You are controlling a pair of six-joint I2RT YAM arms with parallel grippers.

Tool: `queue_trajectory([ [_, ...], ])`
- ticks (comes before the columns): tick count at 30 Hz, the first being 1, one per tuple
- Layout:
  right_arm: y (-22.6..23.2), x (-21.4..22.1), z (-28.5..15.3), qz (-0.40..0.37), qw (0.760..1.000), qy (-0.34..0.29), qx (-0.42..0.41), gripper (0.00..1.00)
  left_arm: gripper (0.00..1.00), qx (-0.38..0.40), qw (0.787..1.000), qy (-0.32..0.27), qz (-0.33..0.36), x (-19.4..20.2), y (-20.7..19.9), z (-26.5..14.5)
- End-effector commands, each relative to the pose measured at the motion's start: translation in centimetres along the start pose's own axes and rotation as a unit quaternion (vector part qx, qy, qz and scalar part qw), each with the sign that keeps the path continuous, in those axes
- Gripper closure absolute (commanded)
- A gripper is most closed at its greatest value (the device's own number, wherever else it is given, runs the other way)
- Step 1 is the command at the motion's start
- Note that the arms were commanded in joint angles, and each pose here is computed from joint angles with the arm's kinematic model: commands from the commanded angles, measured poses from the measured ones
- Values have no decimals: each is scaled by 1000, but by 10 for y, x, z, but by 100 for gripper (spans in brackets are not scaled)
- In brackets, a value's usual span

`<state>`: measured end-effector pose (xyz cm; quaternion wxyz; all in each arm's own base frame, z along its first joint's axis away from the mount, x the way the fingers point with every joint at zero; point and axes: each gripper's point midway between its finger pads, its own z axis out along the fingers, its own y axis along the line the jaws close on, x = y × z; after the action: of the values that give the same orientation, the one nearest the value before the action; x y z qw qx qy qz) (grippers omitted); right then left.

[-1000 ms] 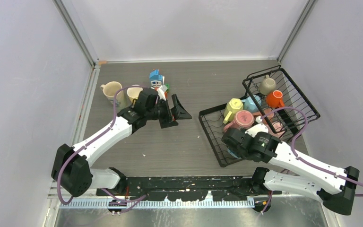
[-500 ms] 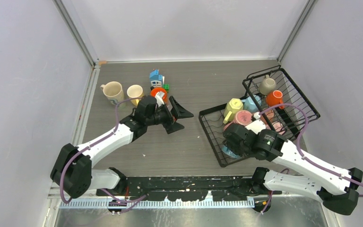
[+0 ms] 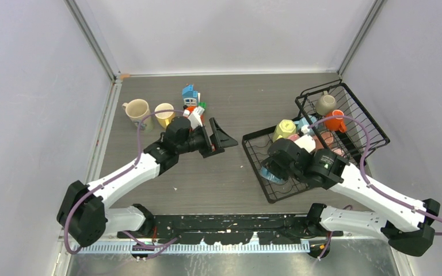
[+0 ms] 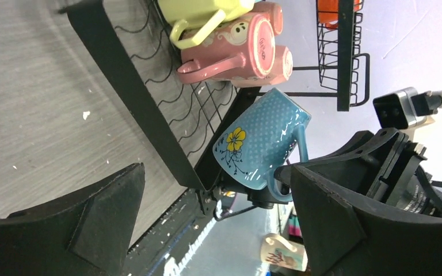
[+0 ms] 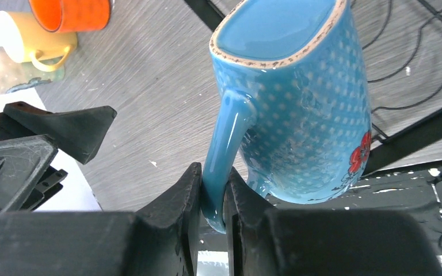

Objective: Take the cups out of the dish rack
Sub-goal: Place the cup into the cup.

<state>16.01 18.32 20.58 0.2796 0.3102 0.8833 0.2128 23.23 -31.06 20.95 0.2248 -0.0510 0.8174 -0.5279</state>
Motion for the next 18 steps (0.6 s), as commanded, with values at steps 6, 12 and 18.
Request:
queue_trajectory([
  [6,79,-21,-11,28,994,9,-102,99,4,54,990,-58,118,-17,-23,-12],
  [12,94,-33,-9,49,991,25,-122,99,5,53,981,-72,172,-20,-21,-17],
  [18,102,-38,-9,67,987,47,-138,99,7,55,963,-93,247,-21,-26,-18],
])
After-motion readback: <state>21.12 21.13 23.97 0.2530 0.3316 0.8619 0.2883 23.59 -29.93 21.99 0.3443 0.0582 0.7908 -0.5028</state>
